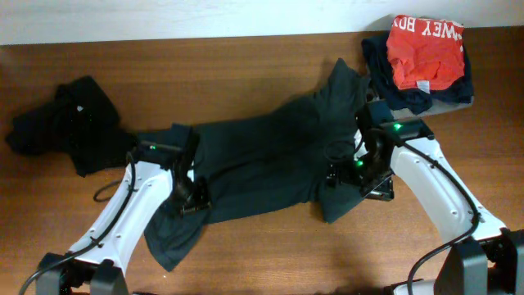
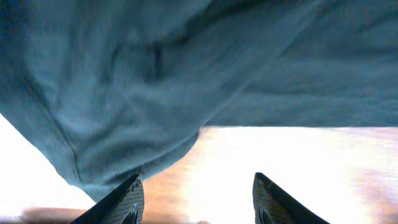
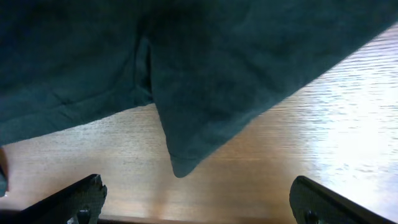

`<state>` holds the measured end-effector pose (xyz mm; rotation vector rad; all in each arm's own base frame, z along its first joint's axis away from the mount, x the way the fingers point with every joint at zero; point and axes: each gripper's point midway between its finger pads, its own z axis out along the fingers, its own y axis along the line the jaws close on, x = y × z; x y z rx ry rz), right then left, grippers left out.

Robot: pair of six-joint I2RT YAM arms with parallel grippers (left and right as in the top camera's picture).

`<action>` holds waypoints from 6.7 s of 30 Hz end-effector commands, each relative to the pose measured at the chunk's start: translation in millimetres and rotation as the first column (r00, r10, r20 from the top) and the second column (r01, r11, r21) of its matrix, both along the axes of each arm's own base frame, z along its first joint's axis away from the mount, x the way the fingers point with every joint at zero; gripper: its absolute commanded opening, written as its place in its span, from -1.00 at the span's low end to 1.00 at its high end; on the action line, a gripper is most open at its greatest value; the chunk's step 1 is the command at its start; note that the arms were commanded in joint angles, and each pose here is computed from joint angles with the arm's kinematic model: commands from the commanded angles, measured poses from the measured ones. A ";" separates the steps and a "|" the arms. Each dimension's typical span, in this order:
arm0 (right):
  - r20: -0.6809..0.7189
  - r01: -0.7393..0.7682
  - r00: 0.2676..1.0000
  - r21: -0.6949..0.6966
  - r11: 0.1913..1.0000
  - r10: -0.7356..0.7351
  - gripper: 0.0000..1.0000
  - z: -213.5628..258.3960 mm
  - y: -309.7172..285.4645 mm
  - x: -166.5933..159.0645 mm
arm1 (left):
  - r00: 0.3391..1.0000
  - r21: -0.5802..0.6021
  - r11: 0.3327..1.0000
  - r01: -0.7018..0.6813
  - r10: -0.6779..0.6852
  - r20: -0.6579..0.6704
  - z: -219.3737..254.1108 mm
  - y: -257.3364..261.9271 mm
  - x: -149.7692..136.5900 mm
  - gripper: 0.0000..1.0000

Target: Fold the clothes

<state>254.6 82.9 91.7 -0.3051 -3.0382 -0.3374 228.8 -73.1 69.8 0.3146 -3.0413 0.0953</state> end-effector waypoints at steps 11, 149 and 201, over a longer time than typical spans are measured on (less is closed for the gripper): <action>0.027 -0.004 1.000 0.018 1.000 0.004 0.98 -1.3 5.1 0.2 | 0.968 0.146 0.965 -0.217 0.232 -0.096 -40.5 25.8 -48.8 -0.16; 0.034 0.196 0.981 -0.180 0.964 -0.193 -0.92 -38.8 -68.9 -3.5 | 0.840 0.192 0.879 -0.436 0.322 0.436 37.0 125.6 66.8 -1.00; 0.641 0.058 0.765 0.017 0.998 -0.056 -0.92 17.6 -44.0 192.4 | 0.876 0.245 0.874 -0.420 0.319 0.362 -34.0 129.2 98.1 -0.99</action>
